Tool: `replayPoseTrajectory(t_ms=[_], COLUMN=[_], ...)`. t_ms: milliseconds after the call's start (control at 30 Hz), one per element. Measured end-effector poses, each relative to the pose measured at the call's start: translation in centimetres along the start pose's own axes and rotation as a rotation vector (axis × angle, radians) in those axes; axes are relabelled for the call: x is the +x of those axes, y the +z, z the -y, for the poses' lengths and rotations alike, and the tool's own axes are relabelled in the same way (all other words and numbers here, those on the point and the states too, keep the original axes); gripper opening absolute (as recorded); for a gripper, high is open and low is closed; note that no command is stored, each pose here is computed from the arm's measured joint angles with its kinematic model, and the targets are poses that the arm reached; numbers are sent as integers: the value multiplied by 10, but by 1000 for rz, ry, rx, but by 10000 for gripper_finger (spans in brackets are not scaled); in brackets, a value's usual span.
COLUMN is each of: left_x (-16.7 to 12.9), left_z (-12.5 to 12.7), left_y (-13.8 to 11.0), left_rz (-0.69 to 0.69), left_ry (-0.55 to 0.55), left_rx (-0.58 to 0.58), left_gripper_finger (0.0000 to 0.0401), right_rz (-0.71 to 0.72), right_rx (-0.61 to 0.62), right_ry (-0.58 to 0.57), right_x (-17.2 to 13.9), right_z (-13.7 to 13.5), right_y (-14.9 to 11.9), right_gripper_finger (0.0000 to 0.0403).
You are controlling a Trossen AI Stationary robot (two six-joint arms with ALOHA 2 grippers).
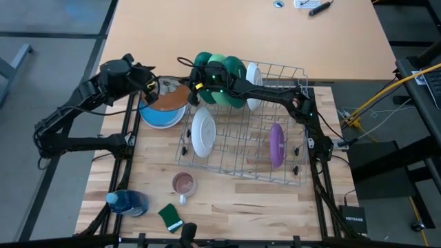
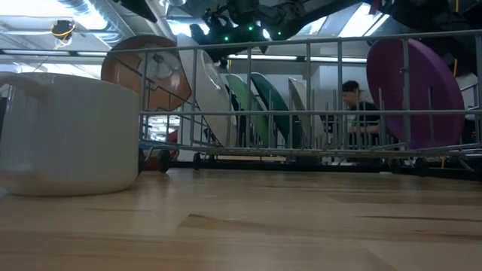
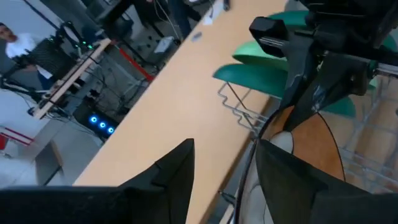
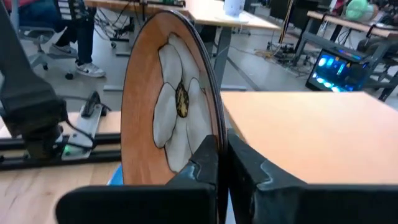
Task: Sort dishes
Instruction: Put the orange plate into the dishwasher rack
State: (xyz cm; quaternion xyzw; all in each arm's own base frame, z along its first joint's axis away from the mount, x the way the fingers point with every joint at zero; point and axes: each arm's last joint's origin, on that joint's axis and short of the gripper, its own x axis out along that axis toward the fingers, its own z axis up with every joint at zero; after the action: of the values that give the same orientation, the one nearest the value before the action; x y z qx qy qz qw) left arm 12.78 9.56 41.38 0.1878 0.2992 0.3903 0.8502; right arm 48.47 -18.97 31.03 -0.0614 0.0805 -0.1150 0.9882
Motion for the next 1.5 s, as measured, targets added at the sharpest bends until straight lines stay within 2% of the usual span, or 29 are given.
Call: replayPoseTrajectory(t_ms=[233,400,733,900,1100,1233,1500], left_x=[-20,-43,-85,-95,-92,-89,-89], left_z=[-11,-21,-32,-31,-25,-20,-9], left_y=[1,0,-16,-25,-34,-38,-37], left_rz=[82,183,299,285,188,144,243], left_ry=[92,147,186,175,122,42,-283], left_rx=[-73,-153,-289,-307,-288,-250,-118], left_gripper_finger=[159,159,159,159,159,159,152], right_rz=[43,20,-49,-33,2,12,2], right_rx=[-9,-26,-20,-18,10,29,144], right_ry=[-9,-5,11,41,99,116,69], right_x=[-6,-12,-36,-56,-84,-102,-130], right_z=[4,6,9,8,7,6,14], right_y=[29,46,87,105,130,143,158], right_gripper_finger=[15,15,15,15,15,15,15])
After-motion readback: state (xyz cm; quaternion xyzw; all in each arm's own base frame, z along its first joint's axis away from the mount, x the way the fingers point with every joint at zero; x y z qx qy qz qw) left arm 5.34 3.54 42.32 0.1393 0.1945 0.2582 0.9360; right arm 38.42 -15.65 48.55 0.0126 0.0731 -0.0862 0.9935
